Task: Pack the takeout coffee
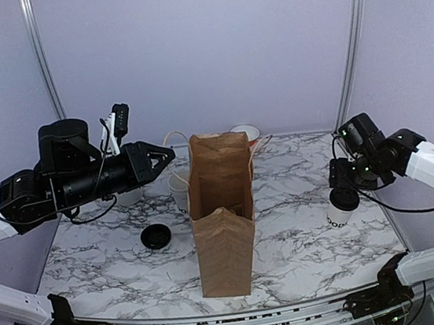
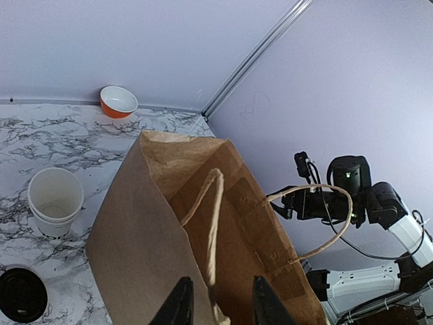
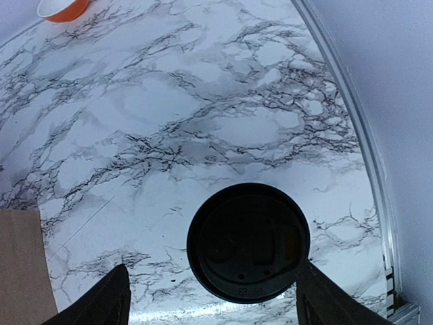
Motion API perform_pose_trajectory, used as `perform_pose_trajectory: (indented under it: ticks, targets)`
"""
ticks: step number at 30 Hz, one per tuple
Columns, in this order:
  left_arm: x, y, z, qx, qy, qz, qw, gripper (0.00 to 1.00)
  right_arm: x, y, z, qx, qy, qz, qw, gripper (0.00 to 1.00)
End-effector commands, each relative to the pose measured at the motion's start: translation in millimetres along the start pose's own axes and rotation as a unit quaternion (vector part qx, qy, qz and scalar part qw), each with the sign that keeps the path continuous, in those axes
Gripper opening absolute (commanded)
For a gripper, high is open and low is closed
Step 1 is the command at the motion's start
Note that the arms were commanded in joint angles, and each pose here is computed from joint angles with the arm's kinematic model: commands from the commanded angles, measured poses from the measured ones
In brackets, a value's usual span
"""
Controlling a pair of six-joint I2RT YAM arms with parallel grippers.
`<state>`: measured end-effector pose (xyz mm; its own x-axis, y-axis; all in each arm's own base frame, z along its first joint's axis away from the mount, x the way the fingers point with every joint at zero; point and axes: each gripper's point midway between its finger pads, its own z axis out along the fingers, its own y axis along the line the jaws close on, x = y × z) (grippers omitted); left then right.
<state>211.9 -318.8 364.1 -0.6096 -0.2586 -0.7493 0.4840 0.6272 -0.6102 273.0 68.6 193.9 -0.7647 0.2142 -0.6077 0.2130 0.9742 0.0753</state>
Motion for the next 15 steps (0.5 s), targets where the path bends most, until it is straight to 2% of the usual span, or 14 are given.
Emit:
perform_pose_trajectory:
  ticks: [1,6,15]
  targets:
    - [-10,-5,-14,0.006,-0.012,0.038,0.999,0.35,-2,-10,0,0.001,-0.009,0.027,1.000,0.81]
    - [-14,-1,-17,-0.004,-0.017,0.060,0.998,0.46,11,-22,11,0.017,0.009,0.035,0.999,0.85]
    - [-21,6,-18,-0.010,-0.016,0.072,0.997,0.51,18,-35,26,0.020,0.025,0.045,0.998,0.88]
